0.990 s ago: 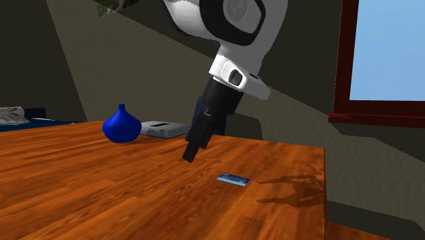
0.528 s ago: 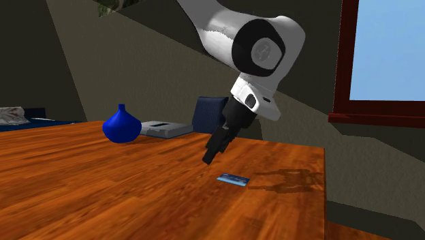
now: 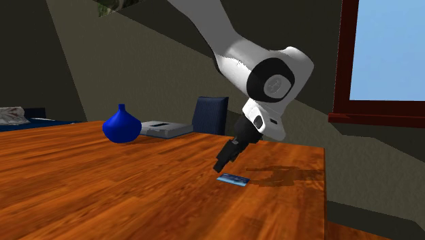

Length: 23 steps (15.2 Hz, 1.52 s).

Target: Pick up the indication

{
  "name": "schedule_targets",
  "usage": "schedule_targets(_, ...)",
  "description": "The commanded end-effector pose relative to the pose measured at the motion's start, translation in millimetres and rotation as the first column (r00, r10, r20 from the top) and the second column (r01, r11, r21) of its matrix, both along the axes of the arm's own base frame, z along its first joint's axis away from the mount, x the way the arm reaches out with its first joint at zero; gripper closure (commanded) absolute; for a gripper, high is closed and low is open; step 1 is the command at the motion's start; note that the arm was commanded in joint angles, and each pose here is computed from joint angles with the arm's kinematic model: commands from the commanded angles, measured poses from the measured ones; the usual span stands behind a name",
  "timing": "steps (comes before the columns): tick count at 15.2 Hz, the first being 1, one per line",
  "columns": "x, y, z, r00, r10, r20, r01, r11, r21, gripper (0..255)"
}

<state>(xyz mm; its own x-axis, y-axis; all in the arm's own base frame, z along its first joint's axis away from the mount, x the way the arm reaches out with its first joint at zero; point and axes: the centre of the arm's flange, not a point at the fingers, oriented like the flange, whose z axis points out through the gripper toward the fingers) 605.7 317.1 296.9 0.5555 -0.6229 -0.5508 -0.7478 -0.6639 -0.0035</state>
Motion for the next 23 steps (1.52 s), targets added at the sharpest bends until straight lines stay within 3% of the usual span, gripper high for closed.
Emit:
schedule_targets(1,1.2,0.3,-10.9,1.0,-0.002,0.0,0.002,1.0,0.001,0)
schedule_targets(5,1.2,0.3,-24.5,1.0,-0.002,0.0,0.002,1.0,0.001,0)
schedule_targets(6,0.8,-0.1,-24.0,1.0,-0.002,0.0,0.002,1.0,0.0,255)
schedule_targets(15,1.2,0.3,-24.5,1.0,-0.002,0.0,0.002,1.0,0.001,255)
schedule_targets(23,1.2,0.3,17.8,1.0,-0.002,0.0,0.002,1.0,0.001,255)
